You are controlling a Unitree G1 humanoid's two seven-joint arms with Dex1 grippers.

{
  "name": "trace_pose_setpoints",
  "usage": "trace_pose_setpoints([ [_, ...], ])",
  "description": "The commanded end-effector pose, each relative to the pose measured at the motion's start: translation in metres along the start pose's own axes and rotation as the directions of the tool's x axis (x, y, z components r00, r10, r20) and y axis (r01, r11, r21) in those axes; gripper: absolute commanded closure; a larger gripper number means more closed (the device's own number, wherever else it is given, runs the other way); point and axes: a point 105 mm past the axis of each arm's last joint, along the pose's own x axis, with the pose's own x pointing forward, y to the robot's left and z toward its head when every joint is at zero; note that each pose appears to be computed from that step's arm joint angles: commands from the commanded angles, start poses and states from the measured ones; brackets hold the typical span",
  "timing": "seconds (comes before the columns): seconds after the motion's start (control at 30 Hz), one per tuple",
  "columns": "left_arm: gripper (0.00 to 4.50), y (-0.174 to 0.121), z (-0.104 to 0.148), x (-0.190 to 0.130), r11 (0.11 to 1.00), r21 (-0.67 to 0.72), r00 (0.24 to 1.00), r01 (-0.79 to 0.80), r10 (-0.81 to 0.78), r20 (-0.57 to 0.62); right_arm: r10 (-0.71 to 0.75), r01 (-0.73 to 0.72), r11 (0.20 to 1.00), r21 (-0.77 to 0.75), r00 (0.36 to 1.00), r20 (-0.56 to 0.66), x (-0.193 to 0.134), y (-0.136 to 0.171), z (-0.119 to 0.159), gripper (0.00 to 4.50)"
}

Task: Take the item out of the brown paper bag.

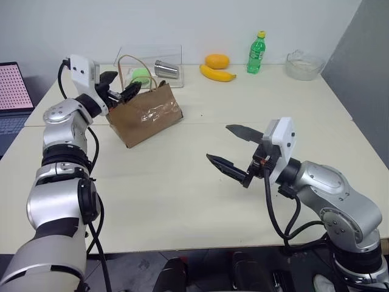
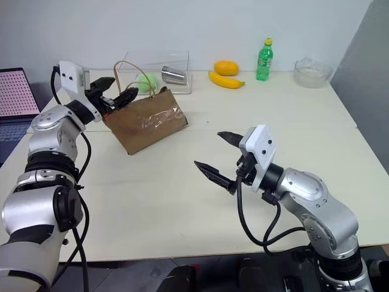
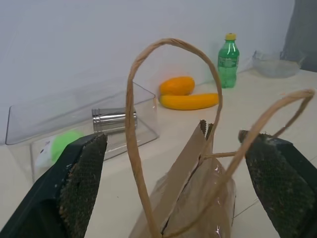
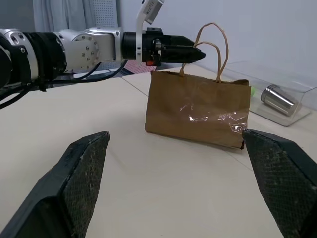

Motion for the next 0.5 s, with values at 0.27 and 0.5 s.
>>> trace_pose_setpoints([
  [0.27,0.04,-0.005,0.038,0.022,0.998,0.069,1.0,0.007,-0.009,0.026,0.026,-0.025,0.999,-0.023,0.999,0.031,0.0,0.007,0.008,0.0],
  [0.5,0.04,-0.001,0.046,0.028,0.995,0.087,0.999,-0.053,0.053,0.008,0.02,-0.02,1.0,-0.022,0.999,0.025,0.0,0.007,0.007,0.0],
])
